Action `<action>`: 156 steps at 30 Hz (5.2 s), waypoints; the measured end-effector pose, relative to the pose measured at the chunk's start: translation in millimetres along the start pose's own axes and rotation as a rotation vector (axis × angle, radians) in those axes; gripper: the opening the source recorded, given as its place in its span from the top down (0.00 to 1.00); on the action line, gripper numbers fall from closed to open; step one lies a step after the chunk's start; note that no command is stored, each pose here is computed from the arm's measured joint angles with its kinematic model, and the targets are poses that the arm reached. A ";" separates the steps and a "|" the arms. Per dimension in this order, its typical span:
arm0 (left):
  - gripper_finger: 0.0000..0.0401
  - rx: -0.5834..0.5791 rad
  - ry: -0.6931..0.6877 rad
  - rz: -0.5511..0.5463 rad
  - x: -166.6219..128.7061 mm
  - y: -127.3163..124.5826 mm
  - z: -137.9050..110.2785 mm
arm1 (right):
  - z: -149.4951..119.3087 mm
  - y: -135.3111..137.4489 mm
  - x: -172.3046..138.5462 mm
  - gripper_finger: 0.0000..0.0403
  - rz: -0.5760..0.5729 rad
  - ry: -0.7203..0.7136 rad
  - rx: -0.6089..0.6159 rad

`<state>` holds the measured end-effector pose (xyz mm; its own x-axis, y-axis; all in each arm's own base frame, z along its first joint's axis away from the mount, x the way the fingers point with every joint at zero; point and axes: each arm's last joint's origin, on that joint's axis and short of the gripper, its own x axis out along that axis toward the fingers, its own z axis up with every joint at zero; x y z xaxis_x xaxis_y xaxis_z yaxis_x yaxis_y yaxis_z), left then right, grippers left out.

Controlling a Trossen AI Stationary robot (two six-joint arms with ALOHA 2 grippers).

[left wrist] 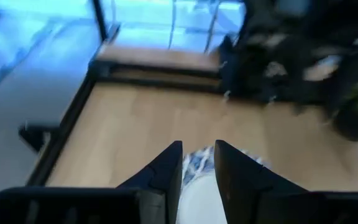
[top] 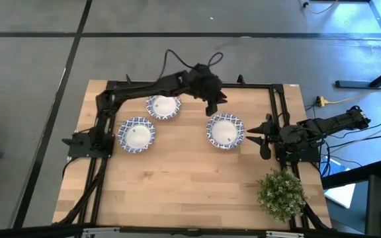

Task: Nest bowls inside each other
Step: Stack the blue bowl on the blue bowls

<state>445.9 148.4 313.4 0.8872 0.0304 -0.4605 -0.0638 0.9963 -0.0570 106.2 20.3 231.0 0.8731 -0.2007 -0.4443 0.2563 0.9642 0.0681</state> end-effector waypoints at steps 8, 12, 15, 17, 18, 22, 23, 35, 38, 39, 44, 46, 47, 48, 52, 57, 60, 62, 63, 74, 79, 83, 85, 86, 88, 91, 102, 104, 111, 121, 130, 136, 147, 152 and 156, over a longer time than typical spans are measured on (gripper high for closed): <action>0.78 0.043 0.039 -0.067 -50.2 -29.9 21.6 | 1.5 -4.0 -3.0 0.66 -0.082 -0.047 0.006; 0.79 0.046 0.103 -0.078 -66.0 -45.7 22.0 | 2.0 -5.1 -4.7 0.66 -0.094 -0.061 -0.006; 0.79 0.065 0.091 -0.064 -77.4 -57.1 23.6 | 2.2 -5.7 -5.2 0.66 -0.105 -0.067 -0.011; 0.79 0.060 0.098 -0.067 -86.2 -61.1 19.7 | 2.3 -6.2 -5.5 0.66 -0.115 -0.072 -0.010; 0.79 0.056 0.098 -0.066 -90.2 -62.0 16.7 | 2.1 -6.4 -5.6 0.66 -0.117 -0.071 -0.011; 0.79 0.037 0.038 -0.076 -108.4 -66.4 3.0 | 2.4 -7.6 -6.1 0.66 -0.151 -0.082 -0.013; 0.79 0.030 0.017 -0.079 -114.7 -67.8 -1.2 | 2.5 -7.8 -6.1 0.66 -0.158 -0.084 -0.013; 0.79 -0.113 -0.099 -0.021 -171.2 -79.3 -91.2 | 4.8 -9.3 -6.6 0.66 -0.225 -0.123 0.009; 0.79 -0.138 -0.110 0.004 -179.8 -82.5 -118.8 | 5.1 -10.4 -6.9 0.66 -0.265 -0.137 0.019; 0.79 -0.148 -0.111 0.011 -182.6 -83.4 -128.2 | 5.2 -10.7 -7.0 0.66 -0.275 -0.143 0.029; 0.79 -0.182 -0.136 0.021 -190.3 -85.8 -168.1 | 5.4 -11.1 -7.1 0.66 -0.291 -0.149 0.037; 0.79 -0.181 -0.146 0.022 -192.8 -86.4 -178.4 | 5.5 -11.3 -7.1 0.66 -0.296 -0.152 0.041; 0.79 -0.181 -0.144 0.022 -193.5 -86.6 -183.2 | 5.7 -11.2 -7.2 0.66 -0.294 -0.155 0.051; 0.79 -0.182 -0.139 0.023 -193.7 -86.8 -187.5 | 5.9 -11.2 -7.2 0.66 -0.294 -0.159 0.064; 0.79 -0.216 -0.099 0.023 -191.8 -87.1 -203.1 | 6.0 -11.6 -7.3 0.66 -0.306 -0.167 0.088; 0.79 -0.223 -0.078 0.026 -189.6 -86.8 -209.0 | 6.1 -11.6 -7.3 0.66 -0.306 -0.169 0.093; 0.79 -0.249 -0.072 0.026 -189.6 -86.6 -209.7 | 6.1 -11.6 -7.3 0.66 -0.307 -0.169 0.094; 0.79 -0.270 -0.048 0.029 -189.6 -86.7 -212.1 | 6.1 -11.6 -7.3 0.66 -0.307 -0.169 0.094; 0.79 -0.277 -0.024 0.037 -189.5 -86.6 -214.4 | 6.1 -11.6 -7.3 0.66 -0.307 -0.169 0.094; 0.79 -0.226 0.146 0.412 -193.7 -74.3 -234.0 | 6.3 -12.2 -7.6 0.66 -0.330 -0.177 0.092; 0.79 -0.201 0.174 0.462 -196.3 -60.2 -236.4 | 6.2 -12.2 -7.6 0.66 -0.329 -0.178 0.100; 0.79 -0.229 0.184 0.470 -197.2 -52.1 -238.2 | 6.9 -12.0 -7.6 0.66 -0.326 -0.185 0.107; 0.79 -0.214 0.206 0.447 -195.1 -50.3 -240.0 | 7.7 -11.8 -7.7 0.66 -0.324 -0.191 0.112; 0.79 -0.199 0.209 0.434 -193.4 -49.7 -240.1 | 7.8 -11.8 -7.7 0.66 -0.325 -0.191 0.108; 0.79 -0.169 0.222 0.419 -189.5 -49.3 -241.0 | 8.1 -11.6 -7.7 0.66 -0.324 -0.194 0.106; 0.79 -0.124 0.240 0.404 -181.2 -49.0 -242.5 | 8.3 -11.8 -7.8 0.66 -0.330 -0.197 0.108; 0.79 0.003 0.387 0.423 -156.7 -37.6 -241.7 | 8.4 -11.9 -7.9 0.66 -0.335 -0.199 0.108; 0.79 0.005 0.413 0.419 -152.4 -35.9 -243.0 | 8.3 -11.9 -7.9 0.66 -0.335 -0.199 0.108; 0.79 0.050 0.470 0.393 -137.3 -38.2 -241.8 | 8.1 -12.0 -7.8 0.66 -0.336 -0.196 0.104; 0.79 0.141 0.534 0.495 -130.3 -45.7 -244.1 | 7.3 -12.4 -7.8 0.66 -0.343 -0.190 0.095; 0.79 0.143 0.550 0.505 -130.9 -46.4 -245.2 | 7.3 -12.4 -7.8 0.66 -0.343 -0.190 0.095; 0.79 0.126 0.564 0.493 -131.6 -47.0 -247.0 | 6.9 -12.5 -7.8 0.66 -0.345 -0.187 0.092; 0.79 0.139 0.583 0.544 -133.1 -45.3 -247.8 | 6.9 -12.5 -7.8 0.66 -0.346 -0.186 0.088; 0.79 0.122 0.597 0.512 -131.0 -43.5 -250.9 | 6.9 -12.5 -7.8 0.66 -0.346 -0.185 0.088; 0.79 0.124 0.641 0.507 -125.1 -42.4 -258.2 | 6.8 -12.5 -7.8 0.66 -0.346 -0.185 0.088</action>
<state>219.7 81.7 144.6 0.3288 0.4645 -0.8223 -0.3018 0.8767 0.3746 99.1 8.6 239.7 0.7872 -0.5463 -0.2863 0.5755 0.8175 0.0222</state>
